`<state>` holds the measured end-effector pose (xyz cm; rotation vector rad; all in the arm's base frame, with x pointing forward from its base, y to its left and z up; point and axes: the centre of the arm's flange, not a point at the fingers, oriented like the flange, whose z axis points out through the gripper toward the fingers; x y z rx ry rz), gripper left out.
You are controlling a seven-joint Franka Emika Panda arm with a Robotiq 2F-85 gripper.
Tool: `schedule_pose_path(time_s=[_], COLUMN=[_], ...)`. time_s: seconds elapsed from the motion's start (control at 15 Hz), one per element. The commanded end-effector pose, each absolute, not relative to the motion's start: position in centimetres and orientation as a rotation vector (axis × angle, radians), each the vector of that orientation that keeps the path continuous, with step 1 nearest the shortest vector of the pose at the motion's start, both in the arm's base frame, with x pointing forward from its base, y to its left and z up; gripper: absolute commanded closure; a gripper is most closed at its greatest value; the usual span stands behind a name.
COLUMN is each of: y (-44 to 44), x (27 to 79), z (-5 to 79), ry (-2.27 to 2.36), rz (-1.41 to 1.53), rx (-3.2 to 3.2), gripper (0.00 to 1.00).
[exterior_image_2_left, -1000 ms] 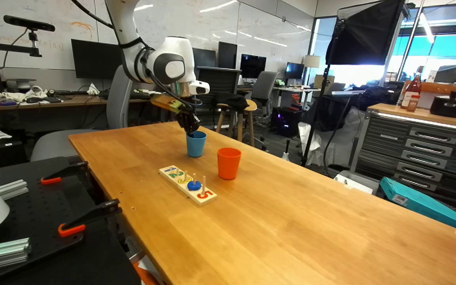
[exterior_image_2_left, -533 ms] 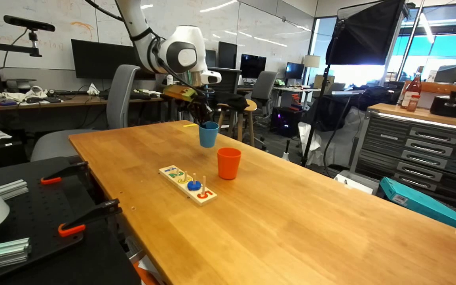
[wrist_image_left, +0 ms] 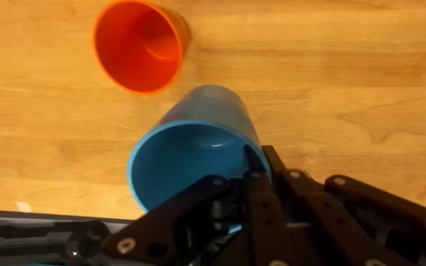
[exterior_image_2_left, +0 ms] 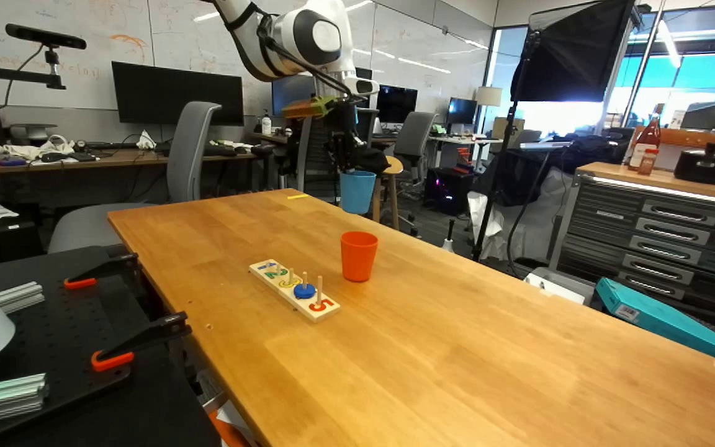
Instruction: Put the blue cup in the orange one
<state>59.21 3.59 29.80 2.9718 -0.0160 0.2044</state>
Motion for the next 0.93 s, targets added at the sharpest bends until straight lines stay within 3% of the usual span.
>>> schedule_pose_path(time_s=[0.0, 0.87], y=[1.8, -2.5], x=[58.0, 57.5], z=[32.6, 27.9], ry=[-0.078, -0.142], rz=[0.082, 0.041], rx=[2.925, 2.921], gripper=[0.99, 0.99])
